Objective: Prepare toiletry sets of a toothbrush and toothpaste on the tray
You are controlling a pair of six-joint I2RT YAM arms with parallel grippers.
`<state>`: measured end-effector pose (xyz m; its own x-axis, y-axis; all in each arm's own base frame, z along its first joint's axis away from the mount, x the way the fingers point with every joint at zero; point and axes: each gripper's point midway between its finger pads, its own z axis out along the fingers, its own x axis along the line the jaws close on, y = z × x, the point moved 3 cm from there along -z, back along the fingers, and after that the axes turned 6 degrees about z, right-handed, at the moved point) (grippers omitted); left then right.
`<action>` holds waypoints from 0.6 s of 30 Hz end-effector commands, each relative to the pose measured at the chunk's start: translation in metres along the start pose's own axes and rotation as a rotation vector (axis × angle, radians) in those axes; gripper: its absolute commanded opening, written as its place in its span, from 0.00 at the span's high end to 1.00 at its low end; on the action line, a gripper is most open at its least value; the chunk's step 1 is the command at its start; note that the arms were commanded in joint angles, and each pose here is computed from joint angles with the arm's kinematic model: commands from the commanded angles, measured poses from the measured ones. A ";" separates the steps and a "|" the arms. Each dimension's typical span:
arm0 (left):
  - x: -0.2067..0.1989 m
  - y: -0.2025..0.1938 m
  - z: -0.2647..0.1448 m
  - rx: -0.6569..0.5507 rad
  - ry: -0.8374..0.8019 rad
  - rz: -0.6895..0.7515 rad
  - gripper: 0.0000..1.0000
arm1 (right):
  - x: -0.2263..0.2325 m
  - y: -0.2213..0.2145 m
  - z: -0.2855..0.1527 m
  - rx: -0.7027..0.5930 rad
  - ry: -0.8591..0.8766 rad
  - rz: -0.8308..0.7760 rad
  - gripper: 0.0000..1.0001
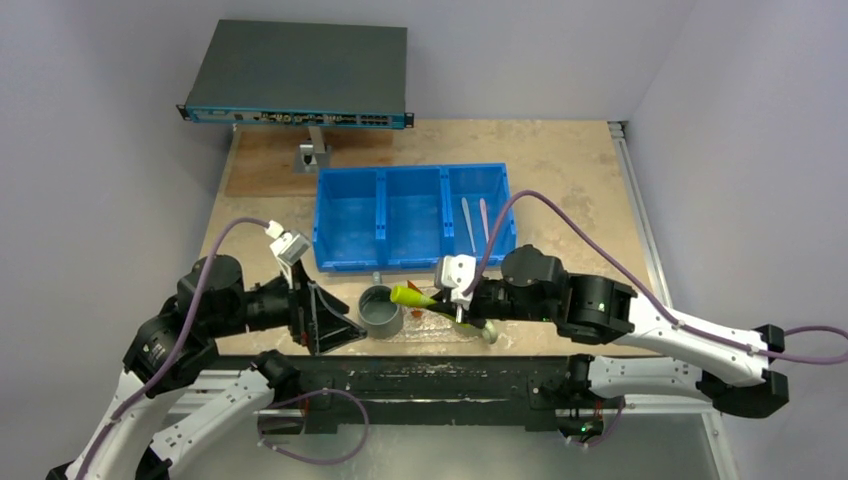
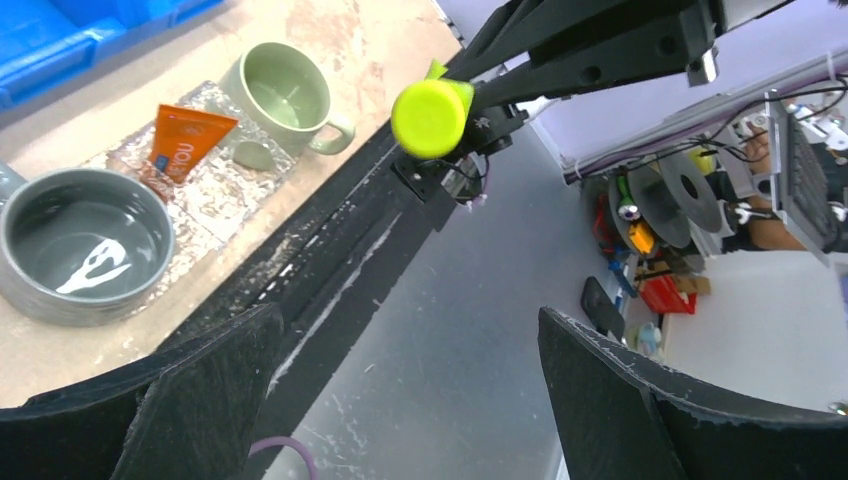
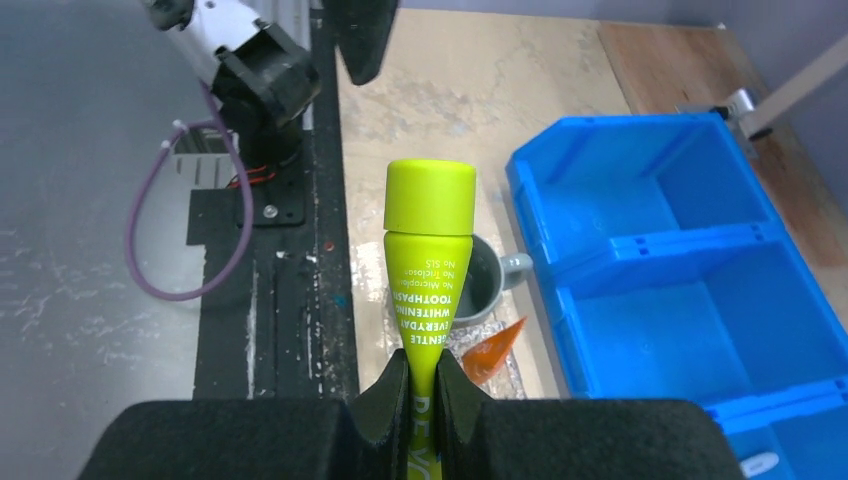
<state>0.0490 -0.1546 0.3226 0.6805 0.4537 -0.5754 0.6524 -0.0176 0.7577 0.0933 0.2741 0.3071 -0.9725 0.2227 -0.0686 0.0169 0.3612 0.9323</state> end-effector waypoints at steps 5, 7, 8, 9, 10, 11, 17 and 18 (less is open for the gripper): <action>-0.023 0.006 0.002 0.050 -0.130 -0.046 0.00 | 0.030 0.018 0.002 -0.051 0.128 -0.235 0.92; -0.023 0.004 0.005 0.078 -0.144 -0.059 0.00 | 0.033 0.022 0.005 -0.050 0.145 -0.275 0.92; -0.023 0.001 0.006 0.098 -0.150 -0.069 0.00 | 0.035 0.025 0.005 -0.056 0.151 -0.295 0.92; -0.023 -0.001 0.008 0.119 -0.158 -0.077 0.00 | 0.036 0.028 0.007 -0.058 0.157 -0.316 0.92; -0.021 -0.003 0.010 0.140 -0.161 -0.085 0.00 | 0.037 0.030 0.008 -0.058 0.163 -0.340 0.91; -0.021 -0.005 0.012 0.156 -0.165 -0.091 0.00 | 0.039 0.031 0.010 -0.056 0.171 -0.364 0.91; -0.014 -0.014 0.020 0.226 -0.174 -0.110 0.00 | 0.045 0.041 0.024 -0.043 0.197 -0.463 0.90; -0.013 -0.015 0.021 0.234 -0.171 -0.110 0.00 | 0.046 0.044 0.025 -0.044 0.200 -0.476 0.90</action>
<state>0.0403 -0.1765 0.3159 0.6298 0.3413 -0.6978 0.7690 -0.1471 0.6221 0.0562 0.3132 0.3050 -0.9377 -0.1086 -0.3299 -0.3444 0.4135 0.8429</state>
